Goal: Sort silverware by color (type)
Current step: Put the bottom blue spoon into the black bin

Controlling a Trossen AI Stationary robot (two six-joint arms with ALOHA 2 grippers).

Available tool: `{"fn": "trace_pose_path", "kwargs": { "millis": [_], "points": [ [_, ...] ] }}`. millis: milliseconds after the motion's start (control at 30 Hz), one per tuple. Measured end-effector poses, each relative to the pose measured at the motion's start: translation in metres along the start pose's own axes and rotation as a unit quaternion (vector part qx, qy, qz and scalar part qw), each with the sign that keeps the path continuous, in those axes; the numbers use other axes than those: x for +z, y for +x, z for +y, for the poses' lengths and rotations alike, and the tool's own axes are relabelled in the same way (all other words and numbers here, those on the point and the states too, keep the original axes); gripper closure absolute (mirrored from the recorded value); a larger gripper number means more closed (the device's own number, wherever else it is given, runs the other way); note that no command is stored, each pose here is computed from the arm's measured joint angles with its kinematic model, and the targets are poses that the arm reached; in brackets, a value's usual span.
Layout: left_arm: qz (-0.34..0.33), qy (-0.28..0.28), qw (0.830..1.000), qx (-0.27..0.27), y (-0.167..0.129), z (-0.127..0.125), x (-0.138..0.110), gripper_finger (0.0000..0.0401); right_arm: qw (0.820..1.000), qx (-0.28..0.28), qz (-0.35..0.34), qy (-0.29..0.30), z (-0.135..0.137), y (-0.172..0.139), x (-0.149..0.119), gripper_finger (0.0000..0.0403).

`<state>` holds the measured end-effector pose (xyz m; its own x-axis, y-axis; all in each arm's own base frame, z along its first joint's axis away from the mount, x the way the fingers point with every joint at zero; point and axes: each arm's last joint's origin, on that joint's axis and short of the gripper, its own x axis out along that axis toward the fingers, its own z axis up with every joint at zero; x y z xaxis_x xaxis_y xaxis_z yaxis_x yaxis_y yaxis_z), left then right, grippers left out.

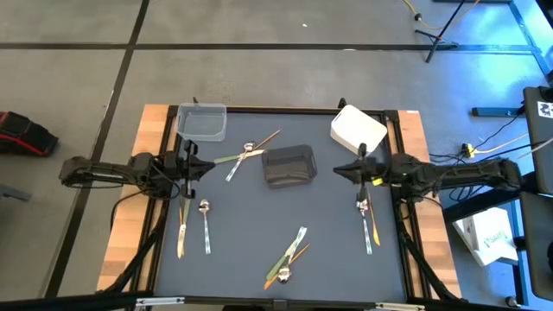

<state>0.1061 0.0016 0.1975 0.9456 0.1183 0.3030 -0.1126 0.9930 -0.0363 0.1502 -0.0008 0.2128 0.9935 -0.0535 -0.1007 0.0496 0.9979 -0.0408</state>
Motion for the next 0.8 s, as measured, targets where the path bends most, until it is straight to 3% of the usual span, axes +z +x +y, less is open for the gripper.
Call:
{"fn": "trace_pose_path", "kwargs": {
  "millis": [333, 500, 800],
  "points": [
    [0.066, -0.006, 0.998, -0.004, 0.034, -0.006, -0.004, 0.0397, 0.980, 0.139, 0.141, -0.035, 0.016, 0.062, 0.019, 0.0391],
    [0.116, -0.016, 0.993, -0.023, 0.059, -0.019, -0.006, 0.0397, 0.966, 0.185, 0.161, -0.078, 0.036, 0.082, 0.020, 0.0391],
    [0.158, -0.005, 0.987, -0.012, 0.100, -0.056, -0.007, 0.0397, 0.944, 0.242, 0.208, -0.083, 0.074, 0.103, 0.002, 0.0388]
  ]
}}
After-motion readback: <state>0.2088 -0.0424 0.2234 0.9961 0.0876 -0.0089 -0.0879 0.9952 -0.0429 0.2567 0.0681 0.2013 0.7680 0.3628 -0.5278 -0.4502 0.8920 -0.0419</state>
